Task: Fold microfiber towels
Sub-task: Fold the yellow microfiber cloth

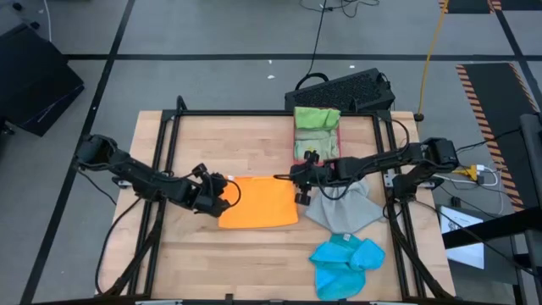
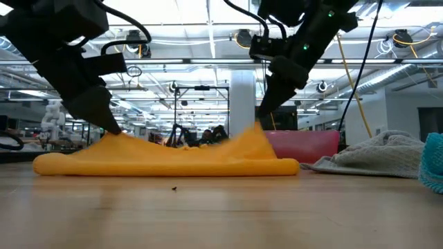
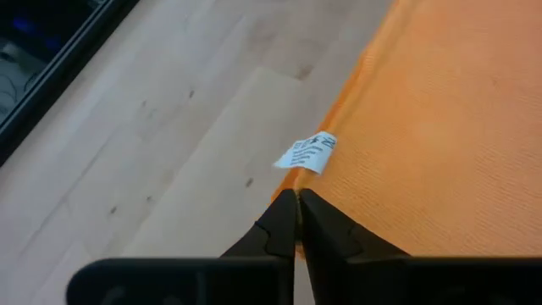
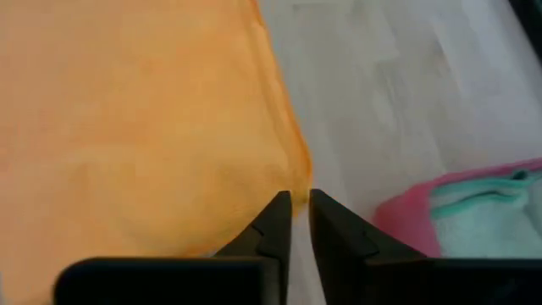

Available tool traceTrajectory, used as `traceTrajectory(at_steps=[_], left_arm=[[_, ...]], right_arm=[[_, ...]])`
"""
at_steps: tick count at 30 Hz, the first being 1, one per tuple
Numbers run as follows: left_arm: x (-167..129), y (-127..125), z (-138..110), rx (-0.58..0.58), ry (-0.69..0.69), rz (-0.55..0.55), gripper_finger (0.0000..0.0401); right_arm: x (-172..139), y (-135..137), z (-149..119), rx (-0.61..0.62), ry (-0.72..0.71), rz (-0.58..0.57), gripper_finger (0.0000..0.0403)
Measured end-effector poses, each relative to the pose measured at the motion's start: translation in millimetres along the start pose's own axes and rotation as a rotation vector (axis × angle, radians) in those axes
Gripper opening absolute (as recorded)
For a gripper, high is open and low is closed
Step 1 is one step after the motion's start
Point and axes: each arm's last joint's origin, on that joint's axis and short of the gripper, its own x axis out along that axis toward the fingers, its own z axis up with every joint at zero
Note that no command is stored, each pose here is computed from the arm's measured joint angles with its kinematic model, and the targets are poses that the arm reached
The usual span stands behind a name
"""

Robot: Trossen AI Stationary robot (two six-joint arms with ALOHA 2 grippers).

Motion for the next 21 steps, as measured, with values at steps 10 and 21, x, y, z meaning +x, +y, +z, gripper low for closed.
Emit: traceTrajectory(at_steps=[10, 21], left_arm=[[0.8, 7.1, 12.5, -0.05, -0.006, 0.019, 0.0121], [-26.3, -26.6, 35.0, -0.094, -0.212, -0.239, 0.0133]], right_arm=[[-9.9, 1.8, 9.9, -0.032, -0.102, 0.019, 0.0111], [-2.1, 50.8, -22.3, -0.028, -0.397, 0.268, 0.0089]])
